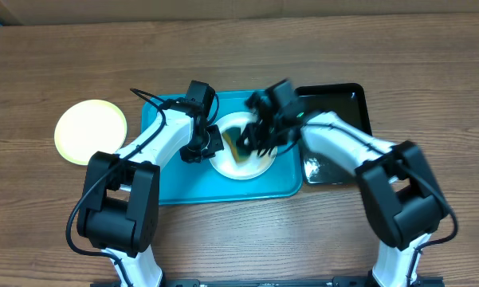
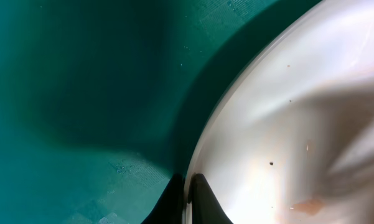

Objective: Clean dirty plates on tray and stack at the side
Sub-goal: 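Scrub the sauce on the white plate with the held sponge, then move the sponge into the black tray and rinse it with the right gripper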

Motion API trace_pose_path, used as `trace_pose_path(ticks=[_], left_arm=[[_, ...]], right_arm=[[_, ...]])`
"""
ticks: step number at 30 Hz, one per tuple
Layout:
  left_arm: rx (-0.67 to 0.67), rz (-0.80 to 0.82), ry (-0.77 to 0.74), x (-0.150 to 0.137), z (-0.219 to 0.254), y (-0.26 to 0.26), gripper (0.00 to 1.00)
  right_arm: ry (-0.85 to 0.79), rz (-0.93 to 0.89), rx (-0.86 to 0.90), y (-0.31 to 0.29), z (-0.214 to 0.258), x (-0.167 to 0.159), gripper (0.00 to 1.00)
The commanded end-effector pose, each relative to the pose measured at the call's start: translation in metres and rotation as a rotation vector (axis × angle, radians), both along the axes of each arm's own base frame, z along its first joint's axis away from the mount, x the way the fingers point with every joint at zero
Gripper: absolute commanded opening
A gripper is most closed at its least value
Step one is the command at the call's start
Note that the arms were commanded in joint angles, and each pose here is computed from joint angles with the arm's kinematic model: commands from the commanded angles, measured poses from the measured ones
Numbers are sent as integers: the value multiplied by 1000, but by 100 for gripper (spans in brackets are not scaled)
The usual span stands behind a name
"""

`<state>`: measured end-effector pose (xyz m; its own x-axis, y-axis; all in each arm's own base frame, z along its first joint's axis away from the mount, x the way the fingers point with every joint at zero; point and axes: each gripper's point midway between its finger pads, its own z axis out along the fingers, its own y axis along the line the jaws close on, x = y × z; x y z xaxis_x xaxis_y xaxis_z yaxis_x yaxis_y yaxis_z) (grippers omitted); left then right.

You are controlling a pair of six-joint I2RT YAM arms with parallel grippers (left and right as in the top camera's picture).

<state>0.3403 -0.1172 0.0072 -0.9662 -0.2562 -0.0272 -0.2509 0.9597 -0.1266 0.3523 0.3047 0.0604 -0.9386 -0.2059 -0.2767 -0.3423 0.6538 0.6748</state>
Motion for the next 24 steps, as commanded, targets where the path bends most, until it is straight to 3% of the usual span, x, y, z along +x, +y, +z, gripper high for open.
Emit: trace_pose_path(ticks=[1, 8, 18, 24], left_arm=[[38, -2, 33, -8, -10, 4, 4], [38, -2, 33, -8, -10, 4, 4], [34, -2, 20, -5, -10, 3, 4], [33, -2, 19, -5, -10, 3, 4]], right_arm=[[-40, 53, 267, -4, 82, 18, 4], [-96, -38, 250, -68, 121, 27, 4], [5, -393, -528, -223, 34, 21, 4], [17, -418, -640, -243, 3, 11, 4]])
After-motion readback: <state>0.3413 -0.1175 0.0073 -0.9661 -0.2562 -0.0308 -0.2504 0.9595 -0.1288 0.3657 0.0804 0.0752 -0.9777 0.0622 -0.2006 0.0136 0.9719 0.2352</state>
